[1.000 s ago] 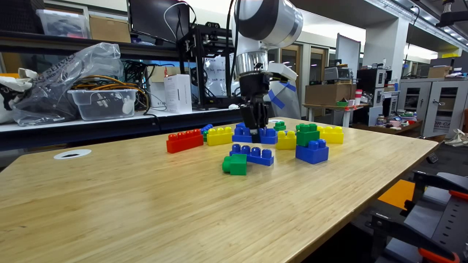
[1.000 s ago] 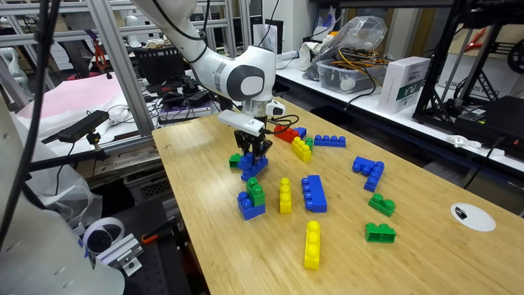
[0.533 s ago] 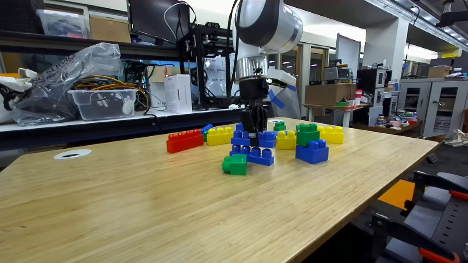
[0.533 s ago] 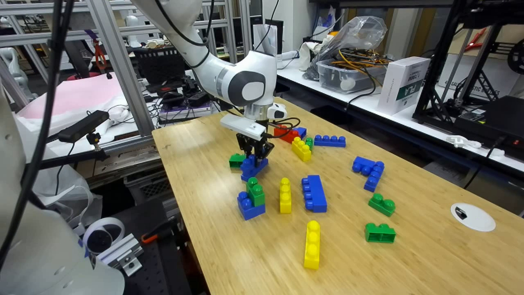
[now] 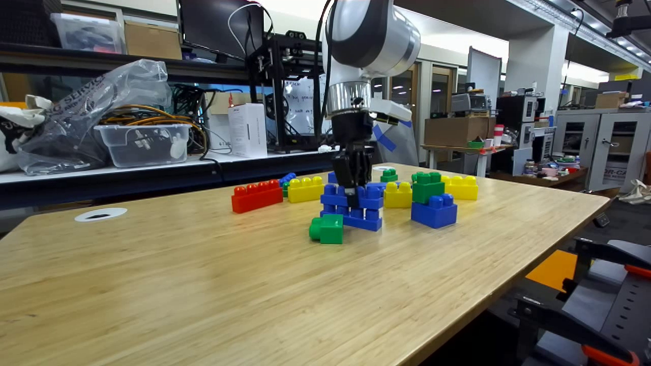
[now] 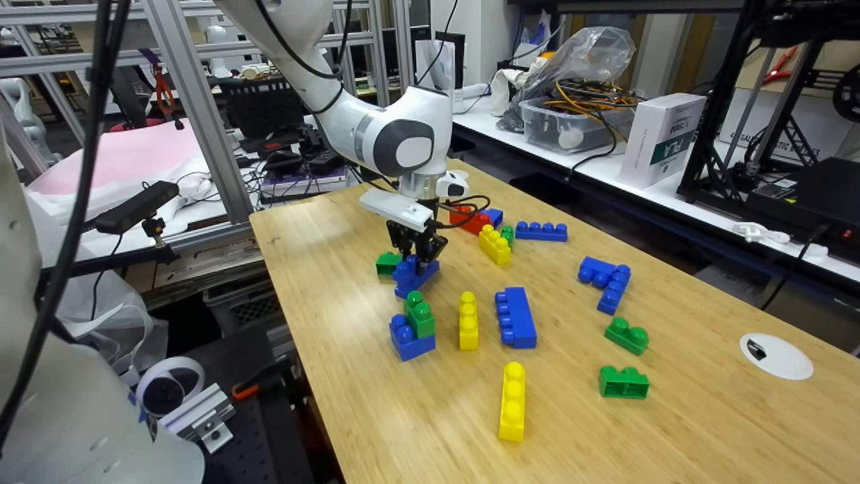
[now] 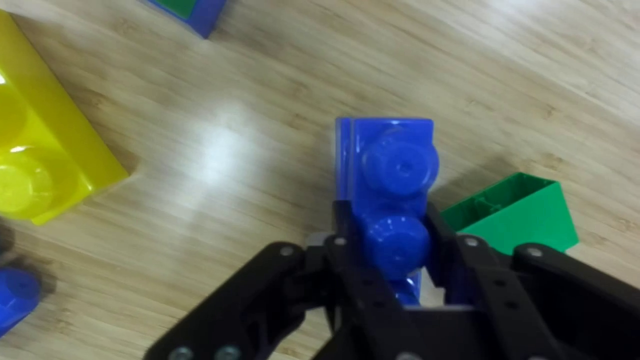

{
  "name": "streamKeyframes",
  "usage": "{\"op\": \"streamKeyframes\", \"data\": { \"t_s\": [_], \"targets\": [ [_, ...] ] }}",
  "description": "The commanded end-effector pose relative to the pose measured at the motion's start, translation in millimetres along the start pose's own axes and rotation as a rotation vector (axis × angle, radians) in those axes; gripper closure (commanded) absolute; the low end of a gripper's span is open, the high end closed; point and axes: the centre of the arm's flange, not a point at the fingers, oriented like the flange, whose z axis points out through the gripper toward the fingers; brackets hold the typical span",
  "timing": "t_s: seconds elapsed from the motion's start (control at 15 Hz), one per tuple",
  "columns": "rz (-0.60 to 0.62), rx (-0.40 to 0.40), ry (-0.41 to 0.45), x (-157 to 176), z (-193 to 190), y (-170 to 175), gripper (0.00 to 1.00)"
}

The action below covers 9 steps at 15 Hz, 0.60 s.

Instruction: Stack two blue building blocks together

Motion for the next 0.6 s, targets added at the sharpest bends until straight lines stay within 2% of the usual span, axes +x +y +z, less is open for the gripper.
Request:
{"op": "streamKeyframes", "data": {
  "t_s": [0.0,0.53],
  "targets": [
    [0.016,-0.02,0.006,1.2,3.6,-3.4,0.9],
    [-0.02,-0.066,0.028,1.7,10.1,-3.4,0.9]
  ]
}}
